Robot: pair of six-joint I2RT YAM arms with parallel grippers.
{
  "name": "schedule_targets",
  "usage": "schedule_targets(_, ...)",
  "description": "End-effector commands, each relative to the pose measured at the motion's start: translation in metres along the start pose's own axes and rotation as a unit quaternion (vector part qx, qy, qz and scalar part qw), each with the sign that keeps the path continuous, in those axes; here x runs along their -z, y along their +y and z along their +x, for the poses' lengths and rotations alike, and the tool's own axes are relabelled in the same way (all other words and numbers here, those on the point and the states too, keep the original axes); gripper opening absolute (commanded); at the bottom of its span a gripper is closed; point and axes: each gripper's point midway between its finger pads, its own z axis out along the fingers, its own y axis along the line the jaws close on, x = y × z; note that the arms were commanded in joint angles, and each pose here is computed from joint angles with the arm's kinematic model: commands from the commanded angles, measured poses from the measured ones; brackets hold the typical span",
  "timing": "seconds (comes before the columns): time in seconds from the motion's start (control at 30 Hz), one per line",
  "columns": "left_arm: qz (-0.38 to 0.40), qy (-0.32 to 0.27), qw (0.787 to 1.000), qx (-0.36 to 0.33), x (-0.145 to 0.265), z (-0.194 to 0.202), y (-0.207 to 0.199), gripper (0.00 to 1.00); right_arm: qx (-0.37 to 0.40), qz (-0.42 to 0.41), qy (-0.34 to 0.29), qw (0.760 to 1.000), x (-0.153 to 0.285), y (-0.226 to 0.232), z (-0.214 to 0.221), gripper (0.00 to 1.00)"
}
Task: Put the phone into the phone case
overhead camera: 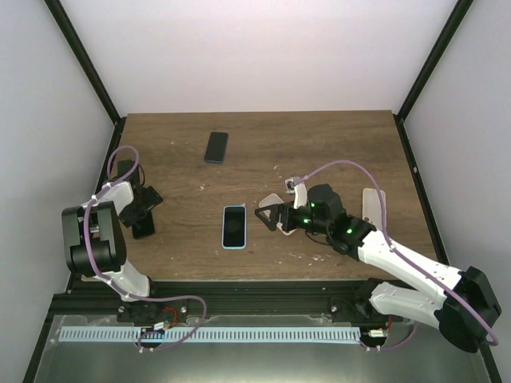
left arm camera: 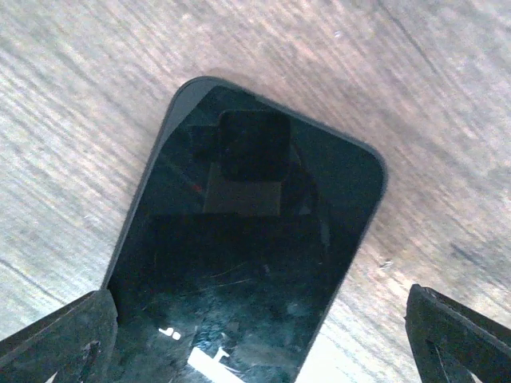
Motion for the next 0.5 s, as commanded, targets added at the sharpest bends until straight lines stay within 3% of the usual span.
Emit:
schedule_targets(0.0,0.046,0.033,0.998,0.003,-0.010,0.011,-0.016,1.00,0.009,0.009,-0.014,1.000,0.007,-0.003,-0.006,1.00)
schedule_targets(0.3,0.105,0.054,0.993,0.007,0.004,0.027,-0.038,0.99,0.003,0.011,-0.023,1.000,0.011,-0.004,-0.005,1.00)
schedule_targets(0.47,0.020,-0.005,1.000,0.008,0.020,-0.001,-0.007,1.00,0.003,0.008,-0.024,1.000,0.013,-0.003,-0.005,1.00)
